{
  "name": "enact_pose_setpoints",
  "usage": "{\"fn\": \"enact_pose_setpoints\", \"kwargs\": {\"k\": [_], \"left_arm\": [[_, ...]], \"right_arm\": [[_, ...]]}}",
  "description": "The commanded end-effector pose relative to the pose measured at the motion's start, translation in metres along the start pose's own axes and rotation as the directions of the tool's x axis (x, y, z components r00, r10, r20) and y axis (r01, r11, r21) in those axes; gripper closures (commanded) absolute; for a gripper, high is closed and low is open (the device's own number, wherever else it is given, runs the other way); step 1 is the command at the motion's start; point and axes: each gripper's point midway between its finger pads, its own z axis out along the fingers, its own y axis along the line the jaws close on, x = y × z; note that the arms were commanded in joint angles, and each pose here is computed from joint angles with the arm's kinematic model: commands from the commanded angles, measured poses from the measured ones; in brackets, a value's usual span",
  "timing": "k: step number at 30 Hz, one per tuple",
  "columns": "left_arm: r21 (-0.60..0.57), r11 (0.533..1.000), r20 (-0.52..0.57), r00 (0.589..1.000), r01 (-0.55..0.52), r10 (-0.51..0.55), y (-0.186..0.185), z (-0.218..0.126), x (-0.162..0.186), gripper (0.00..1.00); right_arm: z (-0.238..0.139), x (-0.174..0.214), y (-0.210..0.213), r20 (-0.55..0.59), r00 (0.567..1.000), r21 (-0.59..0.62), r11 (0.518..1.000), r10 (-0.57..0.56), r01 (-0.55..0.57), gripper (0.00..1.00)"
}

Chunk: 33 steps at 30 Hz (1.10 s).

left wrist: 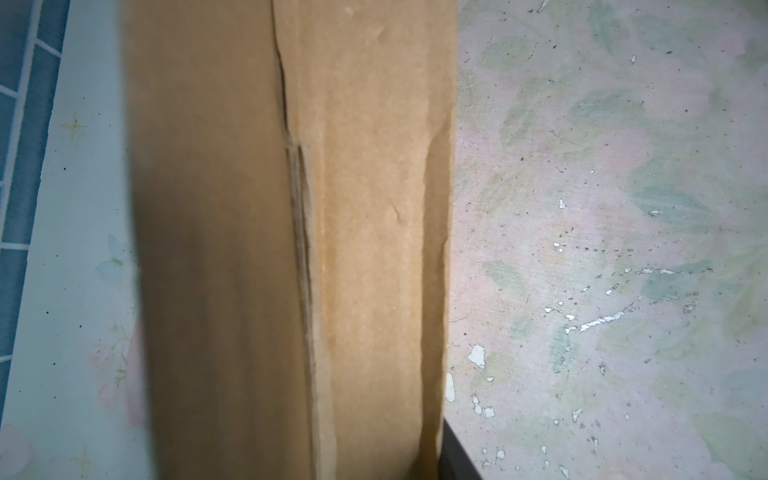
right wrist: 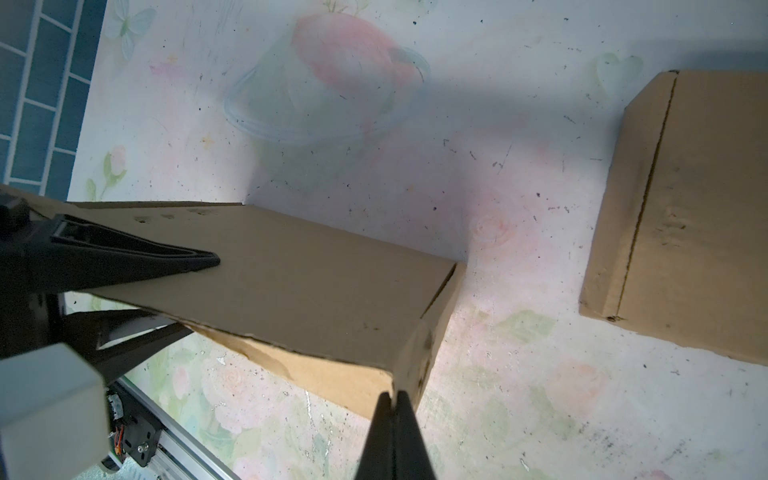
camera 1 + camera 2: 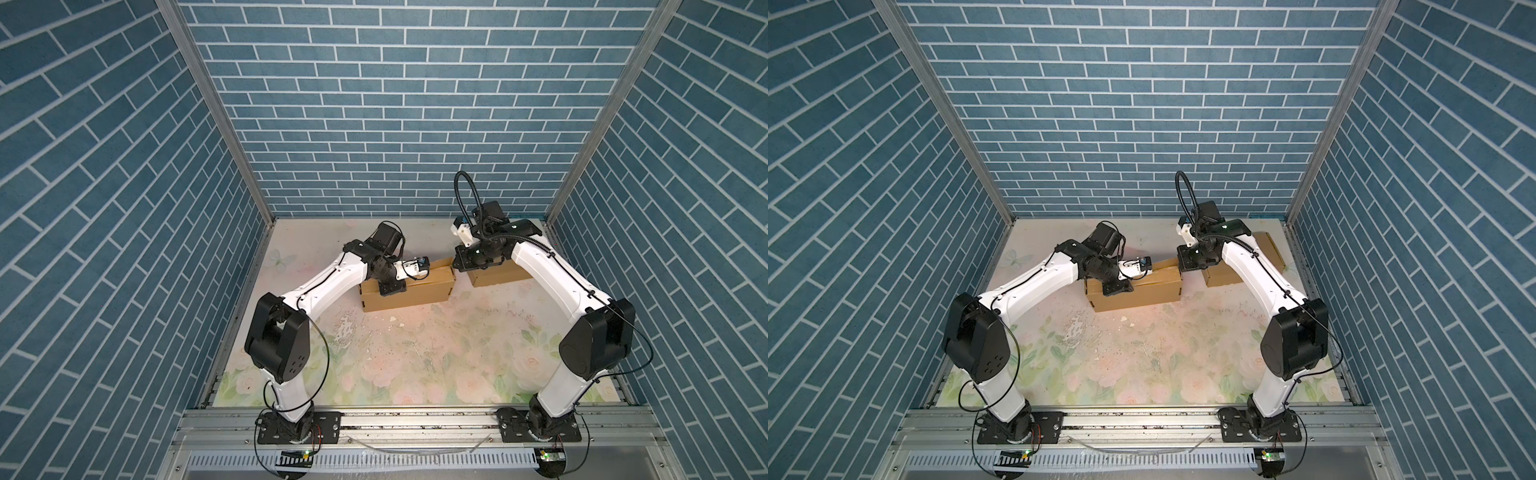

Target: Fold the paper box

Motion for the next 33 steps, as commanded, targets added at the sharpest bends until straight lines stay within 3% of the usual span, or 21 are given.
{"fn": "enact_pose_setpoints", "kwargs": {"k": [1, 11, 18, 22, 29, 33], "left_arm": [[0.152, 0.987, -0.122, 0.992, 0.059, -0.04, -0.031, 0.043, 0.04, 0.68], [0.147, 0.987, -0.121, 0.992, 0.056, -0.038, -0.03, 0.042, 0.04, 0.69], [0.144, 0.988, -0.123, 0.992, 0.058, -0.04, -0.03, 0.042, 0.04, 0.69], [0.142, 0.988, -0.122, 0.992, 0.056, -0.039, -0.03, 0.041, 0.04, 0.69], [0.129, 0.99, -0.126, 0.991, 0.055, -0.039, -0.028, 0.04, 0.041, 0.69], [0.043, 0.997, -0.133, 0.989, 0.071, -0.065, -0.012, 0.034, 0.039, 0.65]], "right_arm": [[0.013, 0.005, -0.007, -0.029, 0.999, 0.03, 0.999, 0.034, -0.033, 0.95], [0.01, 0.0, -0.004, -0.014, 0.999, 0.027, 0.999, 0.041, -0.041, 0.87], [0.013, 0.0, -0.001, -0.017, 0.998, 0.02, 0.998, 0.06, -0.06, 0.99], [0.015, -0.001, 0.003, 0.003, 0.996, -0.009, 0.996, 0.091, -0.091, 1.0], [0.036, 0.023, -0.021, -0.058, 0.993, 0.086, 0.991, 0.105, -0.1, 1.0], [0.04, 0.028, -0.021, -0.053, 0.991, 0.078, 0.99, 0.124, -0.12, 1.0]]}}
